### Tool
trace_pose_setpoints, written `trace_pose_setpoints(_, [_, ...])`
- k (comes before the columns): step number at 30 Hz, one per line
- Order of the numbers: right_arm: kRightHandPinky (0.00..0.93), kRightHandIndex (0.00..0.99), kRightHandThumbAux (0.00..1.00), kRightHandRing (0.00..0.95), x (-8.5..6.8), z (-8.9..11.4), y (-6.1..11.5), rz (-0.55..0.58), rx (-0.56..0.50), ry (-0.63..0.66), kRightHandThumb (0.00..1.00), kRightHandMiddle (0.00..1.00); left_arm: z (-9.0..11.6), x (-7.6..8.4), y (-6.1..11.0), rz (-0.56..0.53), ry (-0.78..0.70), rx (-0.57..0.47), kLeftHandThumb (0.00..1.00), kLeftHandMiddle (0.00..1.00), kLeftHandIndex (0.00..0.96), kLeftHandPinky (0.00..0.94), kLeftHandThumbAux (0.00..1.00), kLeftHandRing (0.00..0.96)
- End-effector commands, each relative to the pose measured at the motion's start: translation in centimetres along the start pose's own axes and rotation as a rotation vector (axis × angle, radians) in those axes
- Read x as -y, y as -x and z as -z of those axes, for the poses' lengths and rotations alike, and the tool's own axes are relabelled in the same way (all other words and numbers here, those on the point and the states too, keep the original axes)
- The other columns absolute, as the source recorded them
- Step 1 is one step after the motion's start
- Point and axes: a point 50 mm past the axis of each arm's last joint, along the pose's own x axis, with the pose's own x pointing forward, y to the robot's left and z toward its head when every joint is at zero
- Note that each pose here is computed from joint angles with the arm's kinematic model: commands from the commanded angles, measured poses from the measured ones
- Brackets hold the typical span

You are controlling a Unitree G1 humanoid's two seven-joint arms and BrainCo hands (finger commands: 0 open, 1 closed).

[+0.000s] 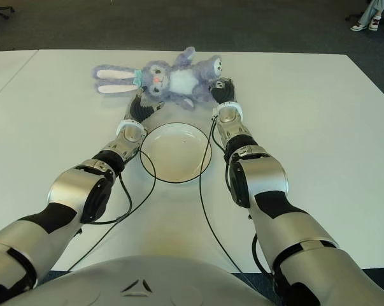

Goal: Put the doll into the plate.

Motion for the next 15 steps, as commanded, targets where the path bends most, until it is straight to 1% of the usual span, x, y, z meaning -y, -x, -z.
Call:
trace_pose_setpoints(1, [0.819,0.439,0.710,0.805,0.8,0.6,-0.1,0.027,-0.035,0.007,0.709,0.792,1.8,1.3,0.9,0.047,0.013,-0.085,0.090,0.000,0.000,0.000,0.593,0.000])
trace_pose_setpoints(10, [0.819,0.439,0.710,0.806,1.9,0.3,-0.4,0.058,-0.011,0.010,0.709,0.792,1.7,1.3,0.9,0.046,0.017,-0.082,0.064,0.000,0.000,0.000,0.598,0.000])
trace_pose_setpoints(15, [0.818,0.439,0.710,0.808,2.7,-0.9,-0.8,0.072,0.043,0.005,0.709,0.795,1.7,1.3,0.9,0.049,0.018,-0.081,0.060,0.000,0.003,0.000,0.604,0.000])
